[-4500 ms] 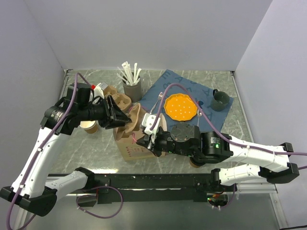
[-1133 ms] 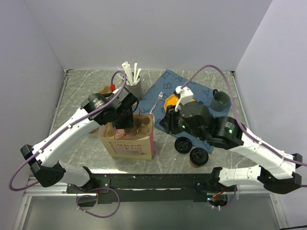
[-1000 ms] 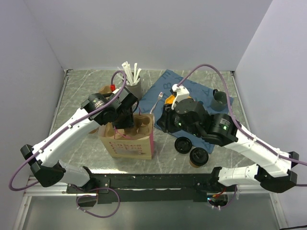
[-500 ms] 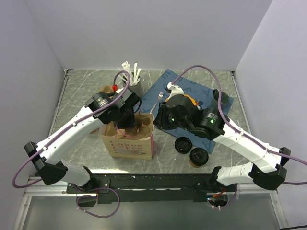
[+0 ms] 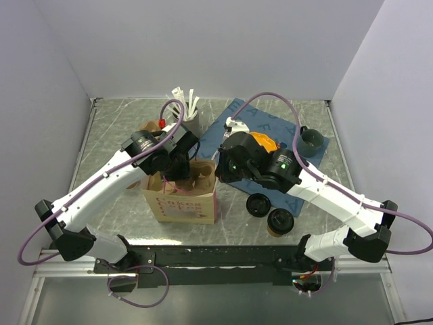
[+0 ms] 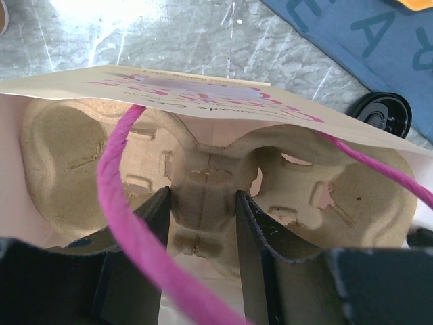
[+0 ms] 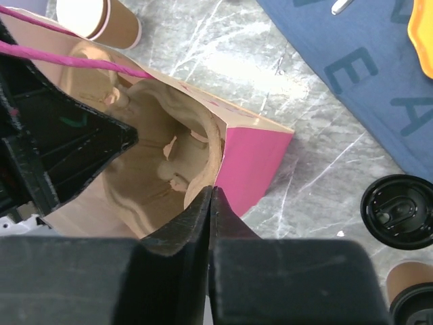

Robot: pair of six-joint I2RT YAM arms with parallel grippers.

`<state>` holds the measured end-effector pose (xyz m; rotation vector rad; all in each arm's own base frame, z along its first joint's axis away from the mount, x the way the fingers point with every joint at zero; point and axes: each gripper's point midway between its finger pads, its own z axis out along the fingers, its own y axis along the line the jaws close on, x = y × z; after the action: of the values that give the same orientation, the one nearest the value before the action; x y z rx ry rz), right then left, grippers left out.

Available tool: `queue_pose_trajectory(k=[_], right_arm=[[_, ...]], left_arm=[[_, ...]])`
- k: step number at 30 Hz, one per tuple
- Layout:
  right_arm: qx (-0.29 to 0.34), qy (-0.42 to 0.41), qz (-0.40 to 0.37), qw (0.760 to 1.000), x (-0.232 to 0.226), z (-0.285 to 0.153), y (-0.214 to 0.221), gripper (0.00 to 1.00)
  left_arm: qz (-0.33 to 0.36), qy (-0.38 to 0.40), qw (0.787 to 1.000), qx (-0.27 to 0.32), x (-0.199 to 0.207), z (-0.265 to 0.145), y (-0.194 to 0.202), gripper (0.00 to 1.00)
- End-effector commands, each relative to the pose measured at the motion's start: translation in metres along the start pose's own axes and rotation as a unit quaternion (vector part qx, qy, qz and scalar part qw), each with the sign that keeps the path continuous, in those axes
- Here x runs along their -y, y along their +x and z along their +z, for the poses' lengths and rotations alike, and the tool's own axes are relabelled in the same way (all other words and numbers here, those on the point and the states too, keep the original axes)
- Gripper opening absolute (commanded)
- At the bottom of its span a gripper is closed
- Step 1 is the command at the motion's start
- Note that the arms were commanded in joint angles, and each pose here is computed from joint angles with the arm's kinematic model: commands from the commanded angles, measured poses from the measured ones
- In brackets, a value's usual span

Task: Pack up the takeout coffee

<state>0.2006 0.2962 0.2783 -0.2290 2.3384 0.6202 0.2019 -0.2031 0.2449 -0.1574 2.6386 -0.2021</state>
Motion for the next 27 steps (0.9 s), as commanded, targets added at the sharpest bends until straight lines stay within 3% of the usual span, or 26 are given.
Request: queue_pose_trajectory(k=[1, 18, 23, 27], right_arm=[[0.033, -0.018, 0.007, 0.999, -0.009, -0.013, -0.023, 0.02], [0.02, -0.029, 0.02, 0.999, -0.013, -0.01, -0.016, 0.11], [0.022, -0.027, 0.02, 0.999, -0.01, -0.009, -0.014, 0.12], [0.023, -0.025, 0.017, 0.999, -0.009, -0.006, -0.014, 0.13]], left_arm=[[0.017, -0.025, 1.0, 0.005, -0.008, 0.005, 0.0, 0.15], [0.04, -0.069, 0.997, -0.007, -0.016, 0.026, 0.005, 0.15], [0.046, -0.066, 0.997, -0.022, -0.015, 0.029, 0.011, 0.25], [0.052, -0.056, 0.997, -0.032, -0.014, 0.027, 0.016, 0.4]])
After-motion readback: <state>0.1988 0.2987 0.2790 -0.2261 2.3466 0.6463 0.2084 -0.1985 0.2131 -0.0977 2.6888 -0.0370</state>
